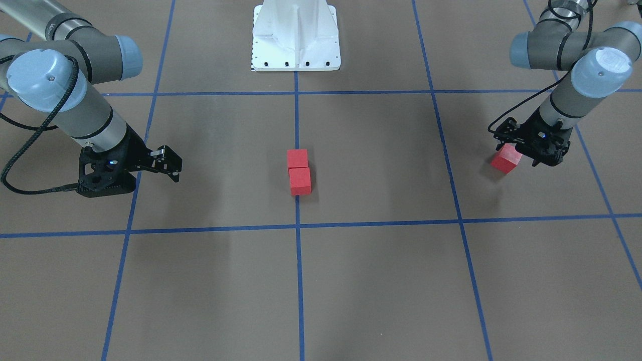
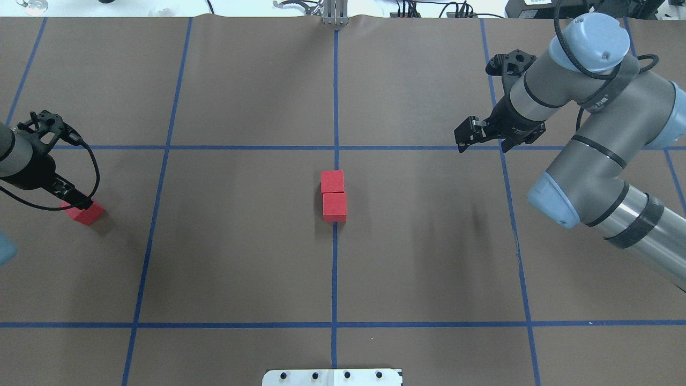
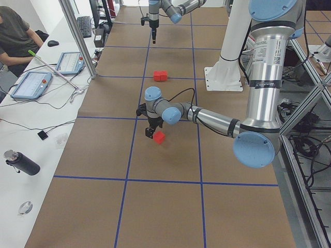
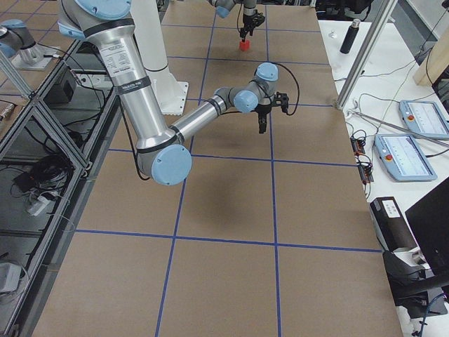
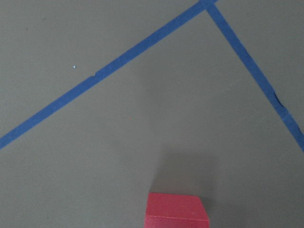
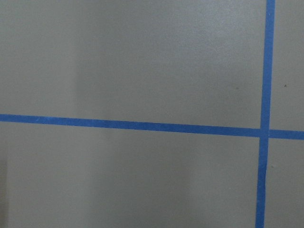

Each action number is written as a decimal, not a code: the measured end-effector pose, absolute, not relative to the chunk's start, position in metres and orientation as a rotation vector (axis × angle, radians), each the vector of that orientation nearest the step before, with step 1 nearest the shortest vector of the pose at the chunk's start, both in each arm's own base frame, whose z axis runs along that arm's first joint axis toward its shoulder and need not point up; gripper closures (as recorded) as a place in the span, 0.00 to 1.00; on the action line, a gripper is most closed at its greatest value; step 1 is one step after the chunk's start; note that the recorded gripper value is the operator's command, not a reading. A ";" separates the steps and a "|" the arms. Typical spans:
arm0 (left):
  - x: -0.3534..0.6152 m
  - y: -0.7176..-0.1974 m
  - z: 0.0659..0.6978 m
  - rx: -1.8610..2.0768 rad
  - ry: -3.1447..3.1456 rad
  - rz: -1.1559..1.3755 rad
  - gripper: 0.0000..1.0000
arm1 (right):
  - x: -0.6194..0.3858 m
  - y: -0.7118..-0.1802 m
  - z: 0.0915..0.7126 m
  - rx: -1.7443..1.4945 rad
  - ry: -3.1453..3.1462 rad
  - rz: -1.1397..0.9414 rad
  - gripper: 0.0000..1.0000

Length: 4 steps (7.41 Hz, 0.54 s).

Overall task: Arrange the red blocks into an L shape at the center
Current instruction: 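Lower the left gripper onto the remaining red cube and grasp it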

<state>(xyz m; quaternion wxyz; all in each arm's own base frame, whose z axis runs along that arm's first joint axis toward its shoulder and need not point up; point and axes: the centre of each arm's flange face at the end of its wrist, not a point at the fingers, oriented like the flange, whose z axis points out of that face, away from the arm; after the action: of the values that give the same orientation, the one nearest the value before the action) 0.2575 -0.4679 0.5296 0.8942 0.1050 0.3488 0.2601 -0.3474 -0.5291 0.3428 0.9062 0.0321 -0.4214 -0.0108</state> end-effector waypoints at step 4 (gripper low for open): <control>0.270 -0.466 0.544 0.207 0.728 0.551 0.10 | -0.347 -0.529 0.342 0.067 -0.871 -0.023 0.00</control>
<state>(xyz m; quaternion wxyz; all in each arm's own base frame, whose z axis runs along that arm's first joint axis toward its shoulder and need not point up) 0.2696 -0.4660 0.5439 0.8925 0.0996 0.3508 0.2653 -0.3474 -0.5287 0.3422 0.9060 0.0324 -0.4218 -0.0111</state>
